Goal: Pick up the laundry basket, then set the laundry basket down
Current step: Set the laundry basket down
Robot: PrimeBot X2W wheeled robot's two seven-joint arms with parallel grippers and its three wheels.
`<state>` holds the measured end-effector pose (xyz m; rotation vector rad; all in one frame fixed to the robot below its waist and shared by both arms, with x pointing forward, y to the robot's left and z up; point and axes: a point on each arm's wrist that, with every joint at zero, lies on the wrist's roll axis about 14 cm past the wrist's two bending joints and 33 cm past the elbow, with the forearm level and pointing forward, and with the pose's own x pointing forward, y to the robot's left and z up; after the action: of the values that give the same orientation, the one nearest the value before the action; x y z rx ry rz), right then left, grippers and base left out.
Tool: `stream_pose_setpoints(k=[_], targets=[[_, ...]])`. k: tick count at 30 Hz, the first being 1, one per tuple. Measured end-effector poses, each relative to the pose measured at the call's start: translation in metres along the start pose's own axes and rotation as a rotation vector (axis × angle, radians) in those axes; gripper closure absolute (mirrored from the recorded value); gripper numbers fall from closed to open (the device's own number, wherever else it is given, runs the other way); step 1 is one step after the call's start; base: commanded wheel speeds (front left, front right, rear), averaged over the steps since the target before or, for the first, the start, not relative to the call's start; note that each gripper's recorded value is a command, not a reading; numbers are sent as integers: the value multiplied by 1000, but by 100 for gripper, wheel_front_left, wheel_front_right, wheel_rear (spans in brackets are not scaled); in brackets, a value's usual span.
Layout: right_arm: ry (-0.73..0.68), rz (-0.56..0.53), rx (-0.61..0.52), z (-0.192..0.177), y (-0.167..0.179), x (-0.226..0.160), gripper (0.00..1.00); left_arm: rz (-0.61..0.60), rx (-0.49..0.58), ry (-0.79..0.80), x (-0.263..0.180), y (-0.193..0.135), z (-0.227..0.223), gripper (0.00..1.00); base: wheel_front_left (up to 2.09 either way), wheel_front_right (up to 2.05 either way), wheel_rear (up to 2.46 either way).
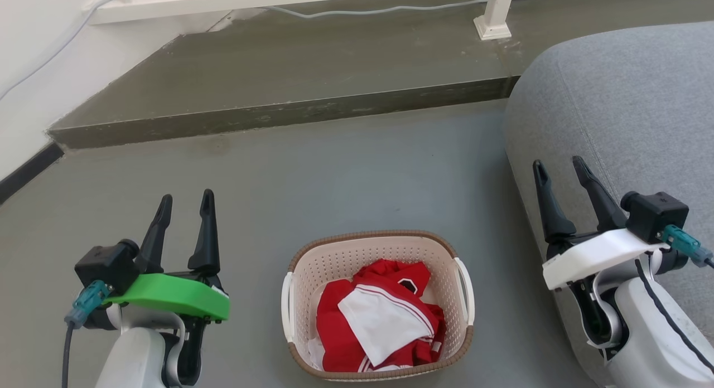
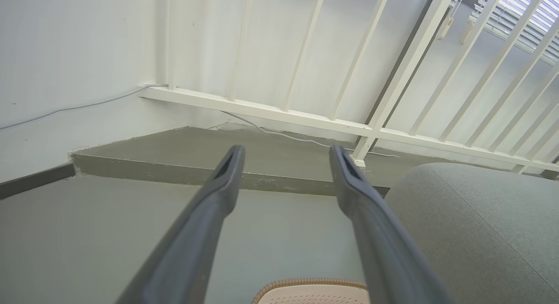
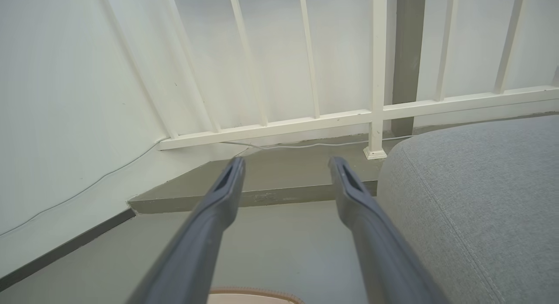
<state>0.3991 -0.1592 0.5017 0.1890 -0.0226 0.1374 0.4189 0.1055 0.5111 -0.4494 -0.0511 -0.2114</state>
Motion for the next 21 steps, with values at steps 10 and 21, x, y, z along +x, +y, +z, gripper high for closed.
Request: stream_pose_setpoints(k=[10, 21], targets=[[0, 1, 10, -2, 2, -5, 0, 0, 12, 3, -7, 2, -1, 0, 0, 0, 0], [-2, 0, 15, -3, 2, -9, 0, 10, 12, -2, -11, 5, 0, 0, 0, 0, 0]])
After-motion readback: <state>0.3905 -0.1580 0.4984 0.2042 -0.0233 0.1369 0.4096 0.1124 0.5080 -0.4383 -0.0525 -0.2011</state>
